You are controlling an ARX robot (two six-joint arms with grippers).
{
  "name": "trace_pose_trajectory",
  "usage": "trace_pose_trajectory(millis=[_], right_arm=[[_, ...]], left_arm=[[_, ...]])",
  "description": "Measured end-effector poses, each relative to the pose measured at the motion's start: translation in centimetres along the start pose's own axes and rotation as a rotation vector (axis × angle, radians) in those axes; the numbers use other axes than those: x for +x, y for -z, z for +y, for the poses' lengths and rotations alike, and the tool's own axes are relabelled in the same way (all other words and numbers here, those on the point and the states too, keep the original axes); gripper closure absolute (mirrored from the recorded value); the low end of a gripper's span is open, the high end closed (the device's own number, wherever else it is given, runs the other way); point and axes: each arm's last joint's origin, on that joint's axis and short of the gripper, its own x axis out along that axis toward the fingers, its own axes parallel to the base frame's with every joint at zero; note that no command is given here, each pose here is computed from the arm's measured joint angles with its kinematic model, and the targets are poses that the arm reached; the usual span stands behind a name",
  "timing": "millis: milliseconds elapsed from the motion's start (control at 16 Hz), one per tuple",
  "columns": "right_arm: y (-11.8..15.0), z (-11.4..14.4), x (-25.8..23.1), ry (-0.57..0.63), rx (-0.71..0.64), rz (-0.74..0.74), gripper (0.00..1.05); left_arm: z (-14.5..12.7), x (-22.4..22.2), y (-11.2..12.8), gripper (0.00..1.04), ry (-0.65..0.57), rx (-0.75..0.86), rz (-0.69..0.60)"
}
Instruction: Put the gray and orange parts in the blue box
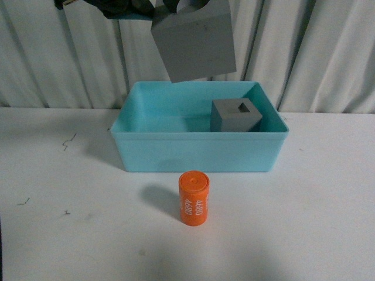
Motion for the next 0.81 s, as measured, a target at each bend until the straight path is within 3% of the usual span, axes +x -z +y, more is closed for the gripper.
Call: trace_pose_trajectory(millis=[187, 810], right_arm=[[0.0, 0.0, 0.0, 0.0, 0.0, 0.0, 0.06], [0.0, 0.0, 0.0, 0.0, 0.0, 0.0, 0.06]], left_arm=[[-0.8, 3.2, -0.7, 0.85, -0.053, 0.004, 0.004], [0.0, 11.8, 1.6, 0.85, -0.188, 0.098, 0.027]])
